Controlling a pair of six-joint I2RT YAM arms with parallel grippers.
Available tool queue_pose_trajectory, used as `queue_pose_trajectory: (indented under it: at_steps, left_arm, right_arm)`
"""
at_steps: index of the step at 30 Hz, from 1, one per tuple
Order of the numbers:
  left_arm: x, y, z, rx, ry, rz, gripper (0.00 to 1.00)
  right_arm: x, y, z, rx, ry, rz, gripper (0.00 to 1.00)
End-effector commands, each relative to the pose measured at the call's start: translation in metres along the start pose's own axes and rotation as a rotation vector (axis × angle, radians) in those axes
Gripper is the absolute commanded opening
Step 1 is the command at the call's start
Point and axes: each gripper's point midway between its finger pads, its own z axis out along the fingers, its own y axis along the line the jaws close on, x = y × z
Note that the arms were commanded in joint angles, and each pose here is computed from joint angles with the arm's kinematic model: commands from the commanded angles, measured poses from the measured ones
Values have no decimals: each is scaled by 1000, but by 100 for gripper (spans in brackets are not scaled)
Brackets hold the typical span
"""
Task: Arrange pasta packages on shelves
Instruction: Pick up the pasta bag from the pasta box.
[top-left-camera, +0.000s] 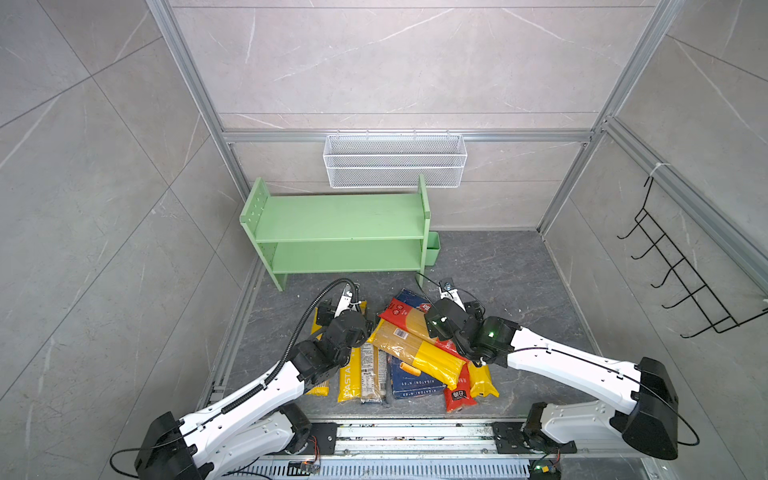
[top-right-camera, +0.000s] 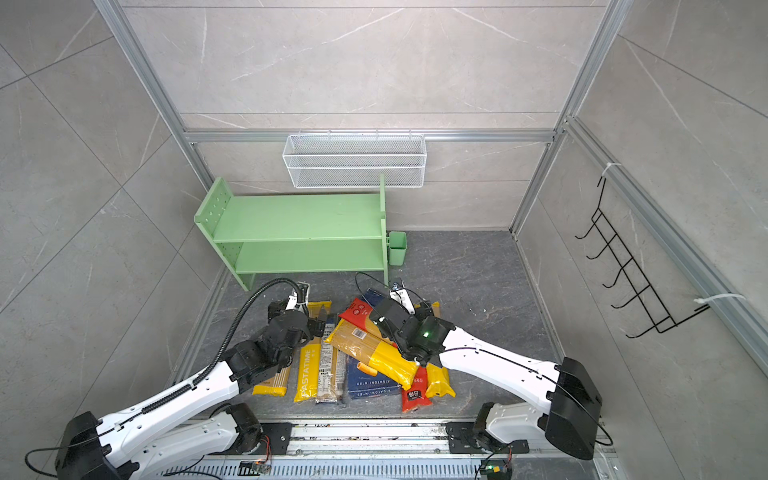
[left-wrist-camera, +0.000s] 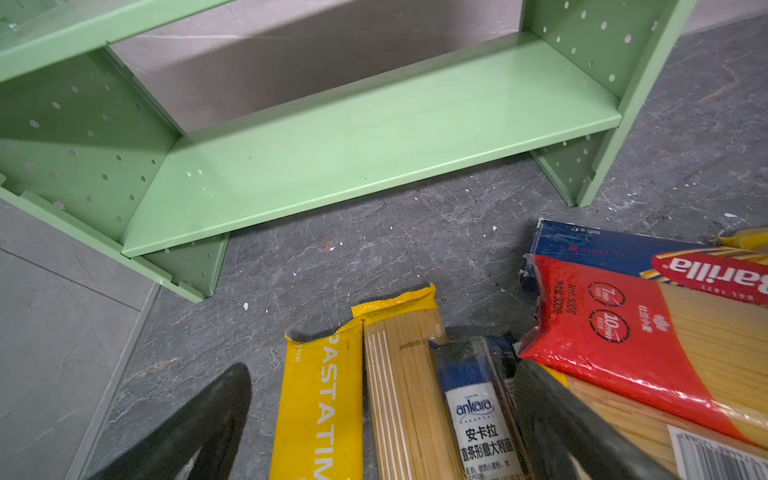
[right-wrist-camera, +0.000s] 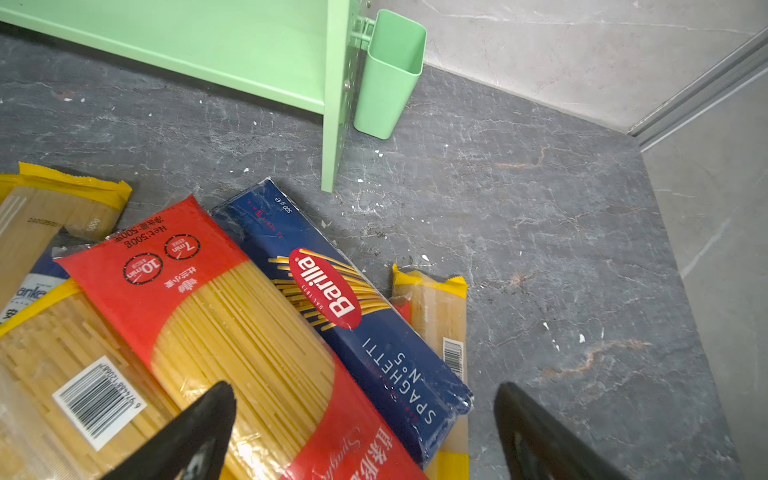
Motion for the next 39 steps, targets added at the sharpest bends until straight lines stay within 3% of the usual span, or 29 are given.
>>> queue_pose_trajectory:
  at_steps: [1,8,16,23,31,35,39]
  left_arm:
    - [-15,10,-11,-47,-27,-37,100]
    - [-6,11,-16,-33,18,-34,100]
    - [4,11,-19,-21,86,-46,100]
    - [22,14,-28,6,160,-88,100]
    - [43,19,-36,31,233,-164,100]
    - [49,17,-35,51,252,-183,100]
    - [52,12,-33,78,264,-195,100]
  right_arm:
    - [-10,3,-7,-35,-11,-19,99]
    - [3,21,-3,-81,37,-97,95]
    - [40,60,3,-227,171,-134,91]
    - [65,81,7,-252,271,-219,91]
    - [50,66,14,-117,254,-284,100]
    - [55,50,24,-41,321,-315,99]
    - [66,32,29,-53,387,-249,99]
